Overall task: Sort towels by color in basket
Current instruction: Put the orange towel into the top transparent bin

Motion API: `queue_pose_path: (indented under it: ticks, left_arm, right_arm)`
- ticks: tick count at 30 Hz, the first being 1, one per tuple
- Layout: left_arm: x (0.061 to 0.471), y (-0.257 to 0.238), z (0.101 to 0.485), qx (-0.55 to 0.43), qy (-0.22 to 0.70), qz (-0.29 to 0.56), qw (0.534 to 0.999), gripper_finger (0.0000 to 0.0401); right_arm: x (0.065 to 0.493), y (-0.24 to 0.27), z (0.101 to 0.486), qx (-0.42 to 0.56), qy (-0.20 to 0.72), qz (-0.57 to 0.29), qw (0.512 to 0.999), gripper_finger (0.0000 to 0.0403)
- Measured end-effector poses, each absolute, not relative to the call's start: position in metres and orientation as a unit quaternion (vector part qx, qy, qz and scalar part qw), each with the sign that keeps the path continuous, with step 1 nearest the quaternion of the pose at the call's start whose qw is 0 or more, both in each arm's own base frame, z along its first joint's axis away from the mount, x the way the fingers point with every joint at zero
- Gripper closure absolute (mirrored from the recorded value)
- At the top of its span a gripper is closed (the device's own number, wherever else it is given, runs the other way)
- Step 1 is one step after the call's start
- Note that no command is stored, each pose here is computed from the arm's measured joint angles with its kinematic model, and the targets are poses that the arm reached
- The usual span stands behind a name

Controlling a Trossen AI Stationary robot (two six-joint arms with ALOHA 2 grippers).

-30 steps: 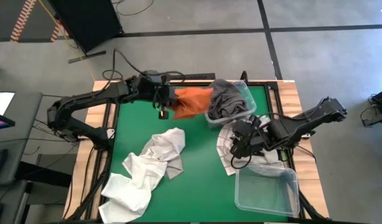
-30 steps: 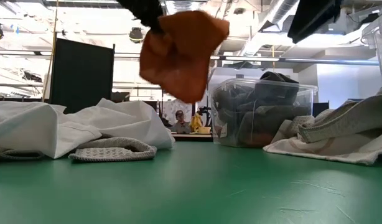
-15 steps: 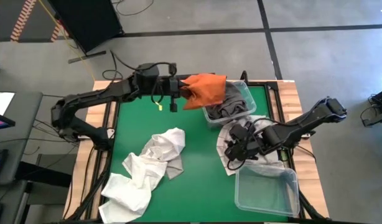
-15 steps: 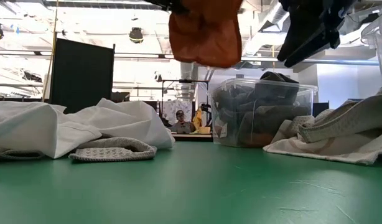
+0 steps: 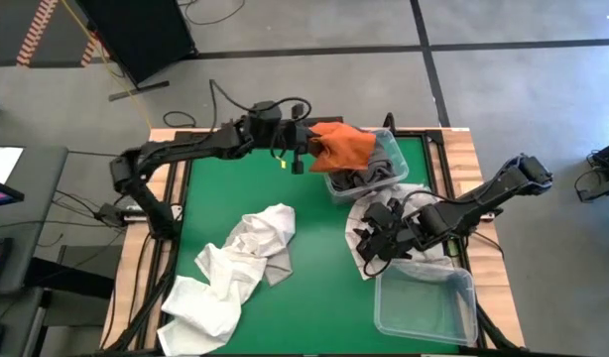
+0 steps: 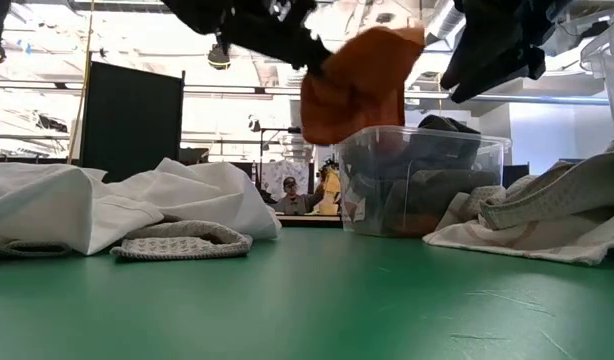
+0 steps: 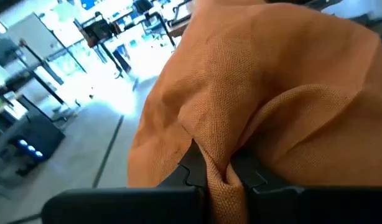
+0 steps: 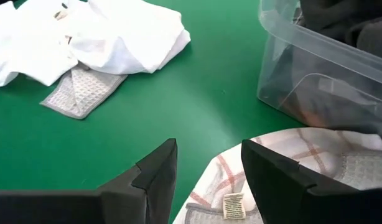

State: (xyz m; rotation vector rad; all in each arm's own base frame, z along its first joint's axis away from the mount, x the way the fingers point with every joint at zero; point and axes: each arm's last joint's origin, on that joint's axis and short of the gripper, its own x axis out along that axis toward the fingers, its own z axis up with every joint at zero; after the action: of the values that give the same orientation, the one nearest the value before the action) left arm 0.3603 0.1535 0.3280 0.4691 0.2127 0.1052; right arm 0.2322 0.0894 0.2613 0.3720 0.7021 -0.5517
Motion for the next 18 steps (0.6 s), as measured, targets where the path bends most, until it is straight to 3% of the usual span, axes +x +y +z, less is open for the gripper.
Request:
queue_pose_path:
  ticks: [11, 18]
  left_arm:
    - [0.391, 0.180, 0.252, 0.184, 0.177, 0.035, 0.966, 0.0383]
    - [0.395, 0.181, 0.240, 0.178, 0.191, 0.030, 0.965, 0.0352]
  right_arm:
    - [0.227, 0.101, 0.261, 0.175, 0.341, -0.246, 0.891, 0.0184]
    - [0.228, 0.099, 0.261, 0.157, 0.335, -0.254, 0.893, 0.0184]
